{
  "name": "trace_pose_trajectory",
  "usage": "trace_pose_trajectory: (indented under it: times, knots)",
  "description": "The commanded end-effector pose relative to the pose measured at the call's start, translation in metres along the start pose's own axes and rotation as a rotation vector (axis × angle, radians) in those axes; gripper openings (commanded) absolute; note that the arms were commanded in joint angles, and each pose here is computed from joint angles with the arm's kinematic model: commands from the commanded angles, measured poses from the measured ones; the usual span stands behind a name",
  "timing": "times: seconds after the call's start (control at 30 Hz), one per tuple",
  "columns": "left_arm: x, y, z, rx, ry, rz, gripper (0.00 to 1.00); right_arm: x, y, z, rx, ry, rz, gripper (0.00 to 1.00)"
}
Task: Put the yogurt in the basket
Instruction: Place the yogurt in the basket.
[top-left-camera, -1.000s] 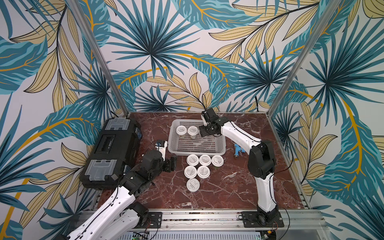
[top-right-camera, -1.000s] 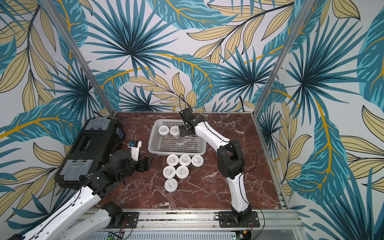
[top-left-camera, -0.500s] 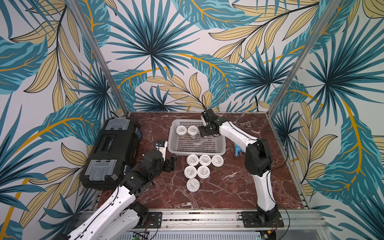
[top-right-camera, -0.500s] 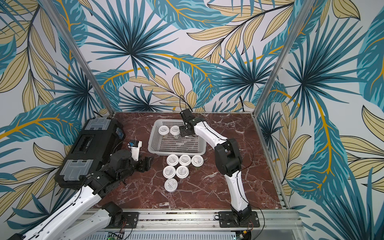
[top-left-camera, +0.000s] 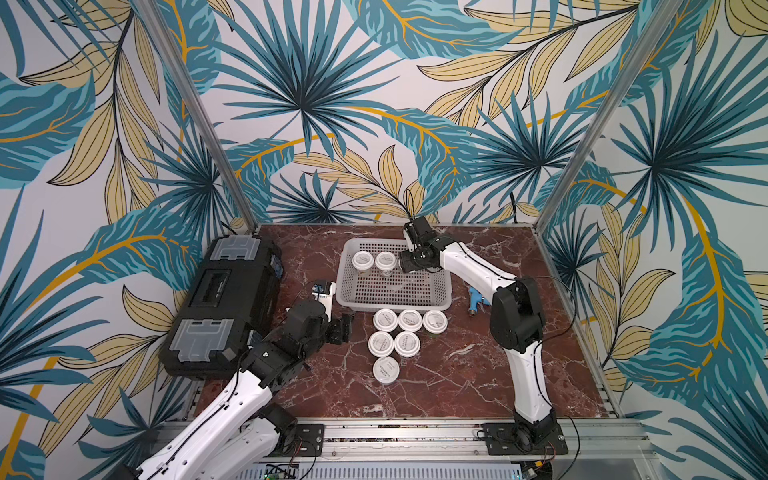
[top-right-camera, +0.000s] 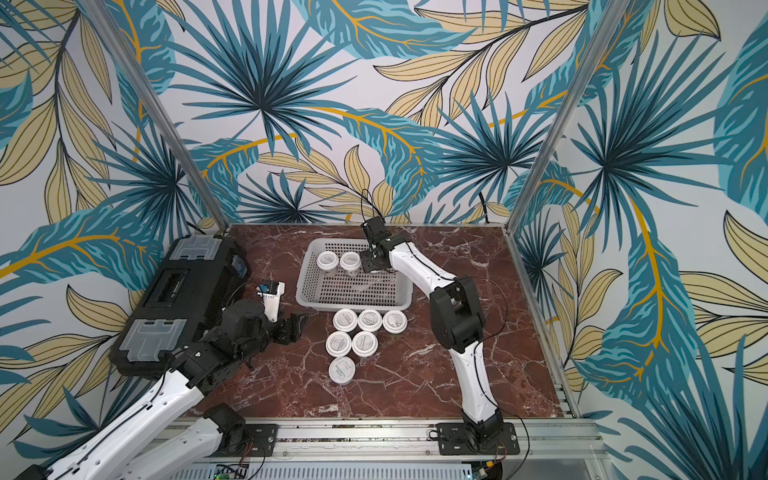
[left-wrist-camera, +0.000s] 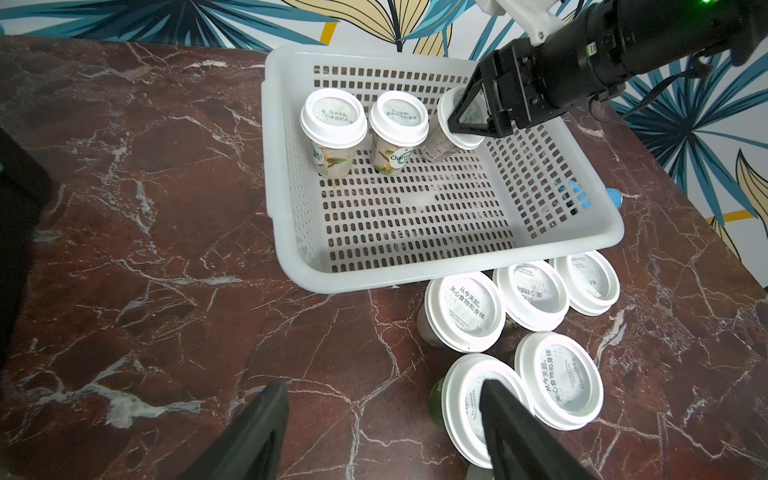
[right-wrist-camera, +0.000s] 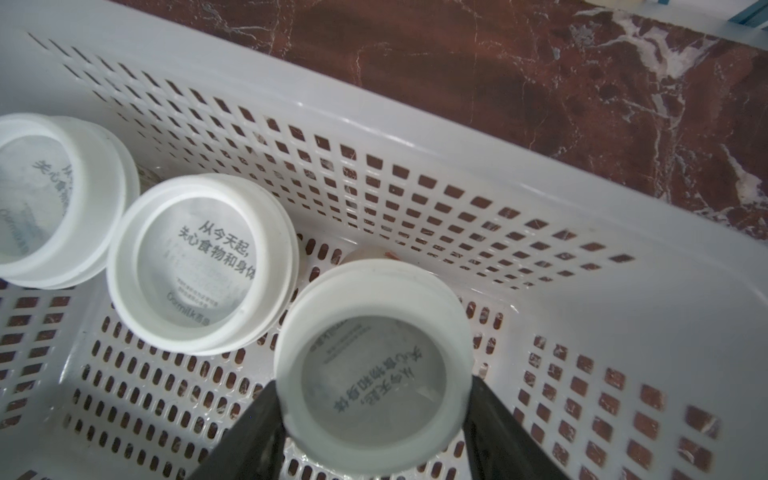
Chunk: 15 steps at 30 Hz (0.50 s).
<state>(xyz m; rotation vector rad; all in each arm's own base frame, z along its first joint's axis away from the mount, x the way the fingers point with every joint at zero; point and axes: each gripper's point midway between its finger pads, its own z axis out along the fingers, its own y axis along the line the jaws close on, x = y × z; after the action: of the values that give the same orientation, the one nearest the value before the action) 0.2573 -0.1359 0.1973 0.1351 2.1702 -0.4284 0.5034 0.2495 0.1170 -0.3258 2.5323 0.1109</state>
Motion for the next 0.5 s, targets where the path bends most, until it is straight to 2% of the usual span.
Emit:
trace_pose_trajectory:
  times: [0.0,0.47]
  knots:
    - [0.0044,0.0042,0.0021,-0.010,0.000,0.010,0.77,0.0078,-0.0017,0.0050,0.005,0.024,-0.006,0.65]
    - [0.0034,0.0048,0.0012,-0.013,-0.004,0.011,0.77,0.0146,-0.0011,0.0133,0.003,0.047,-0.010,0.70]
